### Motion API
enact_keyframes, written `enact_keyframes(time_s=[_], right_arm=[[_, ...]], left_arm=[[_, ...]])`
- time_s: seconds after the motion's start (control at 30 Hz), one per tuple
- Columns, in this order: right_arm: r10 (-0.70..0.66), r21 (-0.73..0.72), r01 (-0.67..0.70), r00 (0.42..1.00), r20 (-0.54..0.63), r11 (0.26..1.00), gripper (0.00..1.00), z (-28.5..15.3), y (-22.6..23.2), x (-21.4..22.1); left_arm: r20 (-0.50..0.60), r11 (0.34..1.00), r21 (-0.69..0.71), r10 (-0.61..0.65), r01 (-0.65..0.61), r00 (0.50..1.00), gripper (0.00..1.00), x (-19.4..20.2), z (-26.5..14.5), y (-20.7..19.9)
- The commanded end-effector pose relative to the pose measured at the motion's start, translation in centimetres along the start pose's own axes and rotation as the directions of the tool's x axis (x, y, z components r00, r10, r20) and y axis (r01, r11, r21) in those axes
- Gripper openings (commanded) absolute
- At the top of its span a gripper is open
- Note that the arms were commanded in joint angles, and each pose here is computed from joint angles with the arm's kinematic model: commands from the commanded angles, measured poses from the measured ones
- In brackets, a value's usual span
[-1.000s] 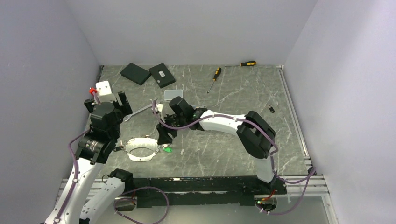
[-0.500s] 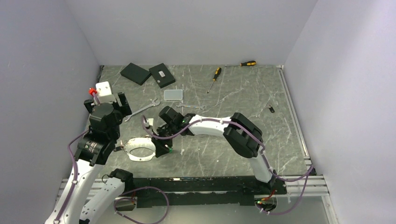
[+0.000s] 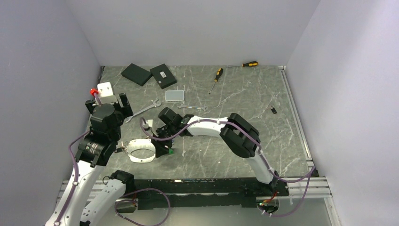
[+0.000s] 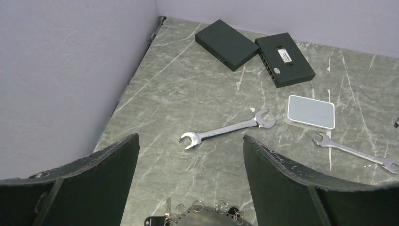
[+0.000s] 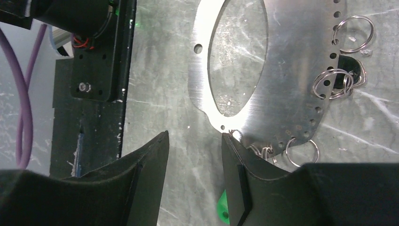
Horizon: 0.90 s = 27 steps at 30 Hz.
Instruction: Put the keys on the keyring
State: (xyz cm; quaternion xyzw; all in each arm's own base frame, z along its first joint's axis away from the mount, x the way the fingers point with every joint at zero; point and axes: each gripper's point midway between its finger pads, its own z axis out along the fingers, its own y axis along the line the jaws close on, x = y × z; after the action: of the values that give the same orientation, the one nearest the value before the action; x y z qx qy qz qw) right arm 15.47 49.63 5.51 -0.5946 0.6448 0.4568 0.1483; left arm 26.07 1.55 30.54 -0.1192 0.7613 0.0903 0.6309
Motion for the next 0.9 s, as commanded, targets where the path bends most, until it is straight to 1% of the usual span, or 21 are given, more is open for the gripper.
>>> enact_keyframes(time_s=[0.0, 0.17, 0.4, 0.53, 0.7, 0.8, 0.87], right_arm=[[-0.060, 0.027, 0.059, 0.998, 0.015, 0.998, 0.49, 0.3, -1.3, -1.1], [-0.039, 0.013, 0.039, 0.999, 0.004, 0.999, 0.48, 0.6, -1.5, -0.3], [-0.028, 0.021, 0.028, 1.000, -0.009, 0.999, 0.42, 0.4, -1.5, 0.3], [-0.045, 0.018, 0.045, 0.999, 0.012, 0.999, 0.43, -0.4, -0.9, -0.7], [-0.079, 0.035, 0.076, 0.993, 0.090, 0.996, 0.49, -1.8, -0.1, -3.4], [-0.078, 0.047, 0.072, 0.989, 0.129, 0.996, 0.56, -2.1, -0.2, -4.2], [-0.070, 0.061, 0.063, 0.990, 0.121, 0.996, 0.62, -1.8, -0.8, -3.9]], left_arm=[[0.025, 1.000, 0.015, 0.000, 0.000, 1.000, 0.85, -0.6, 0.1, -0.3], [0.027, 1.000, 0.016, -0.001, 0.001, 1.000, 0.85, -0.6, 0.1, -0.3], [0.026, 1.000, 0.017, 0.002, -0.002, 1.000, 0.85, -0.6, 0.1, -0.3], [0.024, 1.000, 0.019, 0.002, -0.002, 1.000, 0.85, -0.5, 0.1, -0.4], [0.025, 1.000, 0.020, 0.004, -0.004, 1.000, 0.85, -0.6, 0.1, -0.4], [0.025, 1.000, 0.020, 0.004, -0.004, 1.000, 0.85, -0.5, 0.1, -0.4], [0.026, 1.000, 0.022, 0.004, -0.004, 1.000, 0.85, -0.6, 0.1, -0.4]])
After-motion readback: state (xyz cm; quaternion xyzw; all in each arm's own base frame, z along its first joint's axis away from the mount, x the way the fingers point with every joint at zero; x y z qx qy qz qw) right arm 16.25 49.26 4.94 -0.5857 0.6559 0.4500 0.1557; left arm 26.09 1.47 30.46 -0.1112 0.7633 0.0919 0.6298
